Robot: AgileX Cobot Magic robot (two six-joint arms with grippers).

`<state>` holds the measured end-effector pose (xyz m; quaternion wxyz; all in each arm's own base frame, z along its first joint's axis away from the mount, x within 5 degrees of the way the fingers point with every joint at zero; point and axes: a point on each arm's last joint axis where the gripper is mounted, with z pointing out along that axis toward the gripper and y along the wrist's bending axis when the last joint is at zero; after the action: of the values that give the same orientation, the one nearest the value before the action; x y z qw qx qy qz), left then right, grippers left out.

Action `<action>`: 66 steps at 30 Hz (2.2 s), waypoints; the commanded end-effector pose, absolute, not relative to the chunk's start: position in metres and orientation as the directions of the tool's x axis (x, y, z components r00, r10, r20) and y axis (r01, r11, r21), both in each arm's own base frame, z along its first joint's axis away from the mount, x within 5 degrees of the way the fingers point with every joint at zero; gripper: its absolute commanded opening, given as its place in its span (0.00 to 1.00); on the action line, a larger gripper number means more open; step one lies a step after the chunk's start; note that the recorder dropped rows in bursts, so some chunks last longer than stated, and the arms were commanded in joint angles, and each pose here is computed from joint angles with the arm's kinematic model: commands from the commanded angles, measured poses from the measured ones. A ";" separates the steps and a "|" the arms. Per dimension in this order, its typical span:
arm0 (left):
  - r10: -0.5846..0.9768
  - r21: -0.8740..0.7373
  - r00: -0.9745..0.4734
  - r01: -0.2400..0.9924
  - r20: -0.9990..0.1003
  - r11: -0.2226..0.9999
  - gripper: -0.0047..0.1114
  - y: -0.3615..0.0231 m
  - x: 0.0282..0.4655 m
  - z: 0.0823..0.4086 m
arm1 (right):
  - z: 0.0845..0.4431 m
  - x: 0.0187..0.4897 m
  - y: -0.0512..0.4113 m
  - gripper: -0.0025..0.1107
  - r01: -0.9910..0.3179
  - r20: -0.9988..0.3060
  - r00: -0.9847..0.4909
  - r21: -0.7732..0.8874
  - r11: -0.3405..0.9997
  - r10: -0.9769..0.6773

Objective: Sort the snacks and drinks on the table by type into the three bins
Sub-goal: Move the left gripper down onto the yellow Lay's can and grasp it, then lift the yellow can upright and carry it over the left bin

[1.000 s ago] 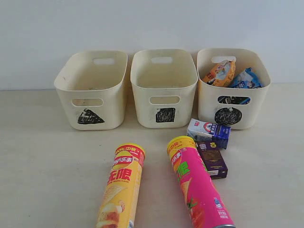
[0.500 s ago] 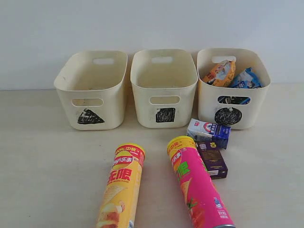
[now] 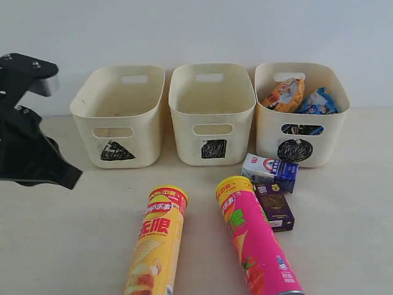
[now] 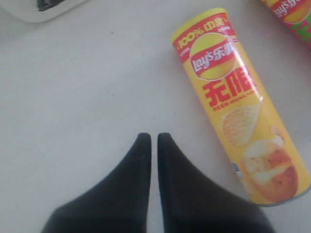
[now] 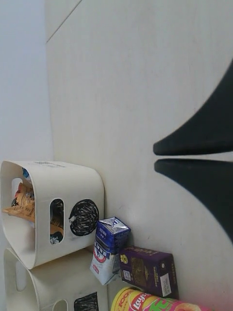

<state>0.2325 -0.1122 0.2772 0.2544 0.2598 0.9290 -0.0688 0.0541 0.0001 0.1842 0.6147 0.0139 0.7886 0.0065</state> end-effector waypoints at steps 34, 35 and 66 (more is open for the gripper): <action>0.463 -0.098 -0.866 0.486 -0.188 0.868 0.84 -0.225 0.292 0.145 | 0.186 0.054 0.000 0.02 0.013 -0.976 -0.214 0.030 0.999 0.032; 0.461 -0.101 -0.869 0.482 -0.179 0.870 0.83 -0.225 0.292 0.141 | 0.186 0.054 0.000 0.02 0.013 -0.976 -0.214 0.030 0.999 0.032; 0.427 -0.081 -0.725 0.550 -0.540 0.831 0.07 -0.187 0.285 0.301 | 0.186 0.054 0.000 0.02 0.013 -0.976 -0.214 0.030 0.999 0.032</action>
<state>0.2813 -0.1985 0.2763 0.2148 0.2751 0.9305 -0.1114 0.0544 0.0001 0.1856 0.6208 0.0146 0.7838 0.0071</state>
